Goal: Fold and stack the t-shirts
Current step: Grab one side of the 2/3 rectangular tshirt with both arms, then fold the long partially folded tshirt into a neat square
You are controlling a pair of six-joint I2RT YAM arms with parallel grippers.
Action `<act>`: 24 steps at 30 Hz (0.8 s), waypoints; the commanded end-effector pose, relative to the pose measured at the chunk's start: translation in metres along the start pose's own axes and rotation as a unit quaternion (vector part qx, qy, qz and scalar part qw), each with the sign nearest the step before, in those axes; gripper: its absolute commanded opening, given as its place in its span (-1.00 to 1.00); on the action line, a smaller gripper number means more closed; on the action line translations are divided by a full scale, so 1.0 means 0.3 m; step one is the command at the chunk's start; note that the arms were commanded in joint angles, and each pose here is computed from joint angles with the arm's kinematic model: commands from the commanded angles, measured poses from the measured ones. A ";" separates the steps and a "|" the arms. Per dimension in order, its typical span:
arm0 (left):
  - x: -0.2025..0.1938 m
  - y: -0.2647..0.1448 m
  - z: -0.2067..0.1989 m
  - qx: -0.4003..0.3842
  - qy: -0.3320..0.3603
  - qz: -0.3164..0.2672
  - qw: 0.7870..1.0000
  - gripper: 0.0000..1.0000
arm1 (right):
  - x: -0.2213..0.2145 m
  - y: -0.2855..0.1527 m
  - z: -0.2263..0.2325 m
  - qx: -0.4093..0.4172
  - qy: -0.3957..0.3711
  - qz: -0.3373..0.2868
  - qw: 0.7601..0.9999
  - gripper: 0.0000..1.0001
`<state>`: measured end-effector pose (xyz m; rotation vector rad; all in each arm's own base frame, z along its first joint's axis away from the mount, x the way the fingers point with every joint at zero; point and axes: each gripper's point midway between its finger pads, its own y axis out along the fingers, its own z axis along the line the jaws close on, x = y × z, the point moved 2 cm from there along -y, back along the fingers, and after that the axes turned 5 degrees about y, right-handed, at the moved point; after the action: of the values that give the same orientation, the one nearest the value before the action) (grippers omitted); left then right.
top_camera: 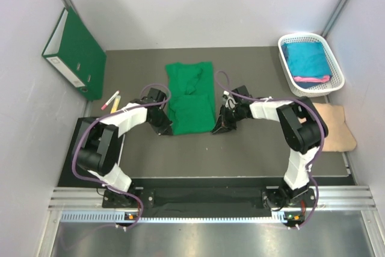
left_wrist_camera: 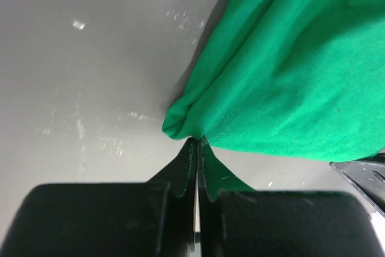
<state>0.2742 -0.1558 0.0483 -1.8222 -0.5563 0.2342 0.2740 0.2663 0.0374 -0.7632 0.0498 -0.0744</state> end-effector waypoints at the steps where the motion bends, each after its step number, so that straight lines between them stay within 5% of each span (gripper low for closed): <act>1: -0.019 -0.087 0.018 0.002 0.002 -0.011 1.000 -1.00 | -0.020 -0.086 0.063 0.001 -0.050 -0.021 0.999 -0.95; 10: -0.120 -0.208 0.080 0.001 -0.008 0.012 1.000 -1.00 | -0.113 -0.191 0.100 0.005 -0.067 -0.011 0.998 -0.95; 19: 0.071 -0.390 -0.115 -0.054 0.021 -0.079 0.995 -1.00 | 0.021 -0.314 0.265 0.002 -0.137 -0.074 0.988 -0.95; 24: 0.193 -0.368 -0.213 -0.062 0.037 -0.093 0.993 -1.00 | 0.176 -0.356 0.312 -0.011 -0.166 -0.122 0.978 -0.94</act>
<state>0.2928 -0.1571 0.1768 -1.9026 -0.6895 0.0579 0.2872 0.2529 0.1553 -0.7726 -0.2288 -0.1147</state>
